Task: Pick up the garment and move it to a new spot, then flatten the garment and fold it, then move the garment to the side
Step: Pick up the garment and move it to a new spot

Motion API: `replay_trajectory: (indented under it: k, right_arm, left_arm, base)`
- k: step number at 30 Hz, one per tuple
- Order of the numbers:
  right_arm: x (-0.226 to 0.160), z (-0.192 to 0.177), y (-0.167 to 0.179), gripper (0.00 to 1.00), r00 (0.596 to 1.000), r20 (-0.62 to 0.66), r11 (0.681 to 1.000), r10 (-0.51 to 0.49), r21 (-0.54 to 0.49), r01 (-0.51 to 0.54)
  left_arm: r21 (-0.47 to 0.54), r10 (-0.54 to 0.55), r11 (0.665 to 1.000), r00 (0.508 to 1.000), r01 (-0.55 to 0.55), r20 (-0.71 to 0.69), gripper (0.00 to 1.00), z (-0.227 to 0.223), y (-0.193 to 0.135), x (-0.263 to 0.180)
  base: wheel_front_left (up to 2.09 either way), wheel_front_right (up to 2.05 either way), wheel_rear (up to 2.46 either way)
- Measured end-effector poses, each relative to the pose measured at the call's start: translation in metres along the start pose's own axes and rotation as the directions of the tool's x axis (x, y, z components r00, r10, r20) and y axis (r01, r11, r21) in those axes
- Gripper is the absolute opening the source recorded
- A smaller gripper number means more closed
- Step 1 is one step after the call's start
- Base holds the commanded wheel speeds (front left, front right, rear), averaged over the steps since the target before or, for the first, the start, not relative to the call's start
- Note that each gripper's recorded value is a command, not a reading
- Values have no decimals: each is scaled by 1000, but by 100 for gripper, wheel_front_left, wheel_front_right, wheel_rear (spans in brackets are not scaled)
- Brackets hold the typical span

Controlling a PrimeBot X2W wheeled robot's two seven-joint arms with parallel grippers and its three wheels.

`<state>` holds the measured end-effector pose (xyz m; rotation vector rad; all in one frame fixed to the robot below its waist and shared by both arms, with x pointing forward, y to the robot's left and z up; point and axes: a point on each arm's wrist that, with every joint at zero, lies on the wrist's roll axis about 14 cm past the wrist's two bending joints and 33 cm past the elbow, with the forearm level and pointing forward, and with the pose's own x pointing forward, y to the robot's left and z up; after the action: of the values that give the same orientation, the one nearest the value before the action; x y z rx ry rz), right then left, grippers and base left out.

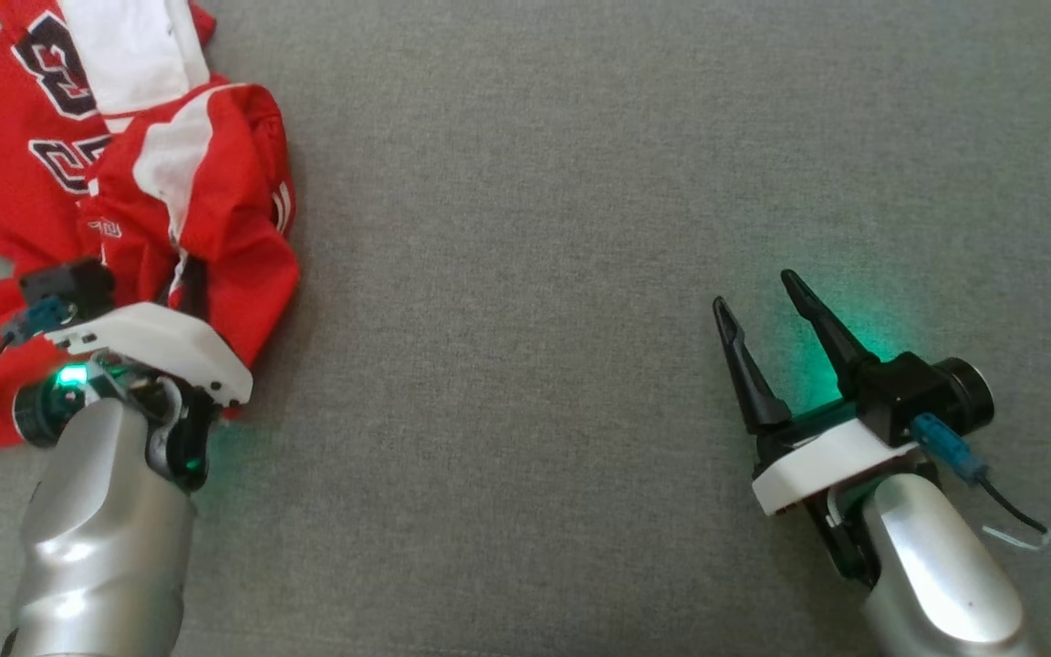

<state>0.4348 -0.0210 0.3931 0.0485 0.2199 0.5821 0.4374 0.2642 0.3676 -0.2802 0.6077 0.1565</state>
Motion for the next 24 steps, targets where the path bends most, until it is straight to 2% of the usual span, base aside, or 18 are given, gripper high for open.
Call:
replay_trajectory:
  k: [4,7,11,14,18,20,21,24]
  right_arm:
    - [-3,12,2,100,1000,24,1000,-2,-12,3]
    - [-7,24,6,100,999,53,1000,-10,-7,11]
    - [-20,33,14,100,997,73,1000,-17,4,17]
    - [-31,37,22,100,996,82,1000,-22,16,21]
    - [-42,49,28,100,993,115,999,-30,22,28]
    - [-47,55,25,100,990,132,999,-46,23,43]
    - [-47,55,25,100,990,132,999,-46,23,43]
    - [-59,57,19,100,987,143,997,-80,26,77]
  left_arm:
    - [4,-15,1000,999,15,40,0,9,-1,-8]
    - [8,-31,1000,990,30,137,0,37,-1,-20]
    - [66,-85,995,956,69,280,0,86,-8,-47]
    - [116,-157,986,921,123,357,0,116,-24,-75]
    - [196,-278,957,865,213,418,0,144,-58,-116]
    - [236,-357,931,830,279,427,0,152,-82,-135]
    - [236,-357,931,830,279,427,0,152,-82,-135]
    - [293,-484,873,771,390,414,0,154,-126,-162]
  base:
    - [0,0,0]
    - [0,0,0]
    - [0,0,0]
    - [0,0,0]
    - [0,0,0]
    - [0,0,0]
    - [0,0,0]
    - [0,0,0]
